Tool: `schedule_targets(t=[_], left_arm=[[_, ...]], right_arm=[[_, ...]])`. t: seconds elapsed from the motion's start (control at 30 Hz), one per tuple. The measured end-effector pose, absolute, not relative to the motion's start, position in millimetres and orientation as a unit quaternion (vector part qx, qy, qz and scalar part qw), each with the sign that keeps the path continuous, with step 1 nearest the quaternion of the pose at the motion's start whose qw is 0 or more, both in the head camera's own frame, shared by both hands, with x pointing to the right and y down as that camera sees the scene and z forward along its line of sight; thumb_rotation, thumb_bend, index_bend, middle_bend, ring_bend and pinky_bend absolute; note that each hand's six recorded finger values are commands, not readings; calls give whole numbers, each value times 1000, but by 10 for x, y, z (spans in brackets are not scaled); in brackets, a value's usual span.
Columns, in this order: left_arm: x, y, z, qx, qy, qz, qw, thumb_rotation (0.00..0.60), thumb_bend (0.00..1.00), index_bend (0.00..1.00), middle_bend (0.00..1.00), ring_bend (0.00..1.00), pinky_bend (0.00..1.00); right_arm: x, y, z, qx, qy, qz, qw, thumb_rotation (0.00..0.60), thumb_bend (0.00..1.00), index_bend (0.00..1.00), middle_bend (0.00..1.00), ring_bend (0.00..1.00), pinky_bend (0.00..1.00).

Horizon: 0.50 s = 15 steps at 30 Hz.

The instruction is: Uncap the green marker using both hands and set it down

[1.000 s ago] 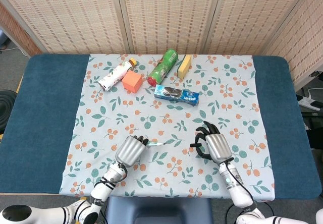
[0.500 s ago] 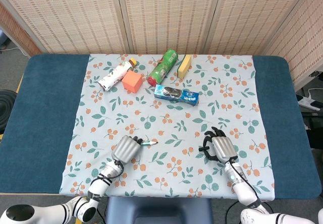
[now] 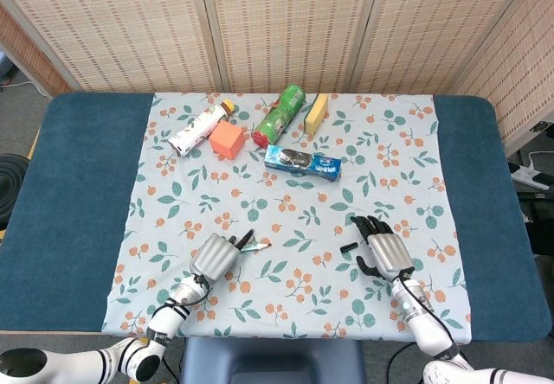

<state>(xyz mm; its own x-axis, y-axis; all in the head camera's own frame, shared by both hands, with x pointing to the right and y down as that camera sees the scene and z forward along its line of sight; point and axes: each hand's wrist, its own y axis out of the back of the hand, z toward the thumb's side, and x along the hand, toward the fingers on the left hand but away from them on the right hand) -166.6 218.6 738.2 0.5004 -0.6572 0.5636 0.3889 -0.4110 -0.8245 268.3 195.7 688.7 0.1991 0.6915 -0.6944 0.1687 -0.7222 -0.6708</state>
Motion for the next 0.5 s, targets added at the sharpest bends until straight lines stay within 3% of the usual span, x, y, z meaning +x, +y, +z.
schedule_targets(t=[0.1,0.2,0.37,0.5], left_arm=[[-1650,2158,7253,-696,112,-478,523,600,340,0,0,684,943],[-1658,2071,7067,-717,132,-463,505,600,324,0,0,579,891],[-1762,1843,6780,-736,183,-435,485,600,317,0,0,135,484],[-2033,1698,6543,-733,212,-433,480,600,334,0,0,7,306]], right_arm=[[2755,1902,6683,-732,-305,555,252,600,285,0,14,0,100],[2875,1883,6454,-728,-316,550,259,600,260,0,0,0,92],[3206,1889,6016,-703,-344,550,293,600,240,0,0,0,70],[3545,2009,5654,-669,-361,559,330,600,236,0,0,0,38]])
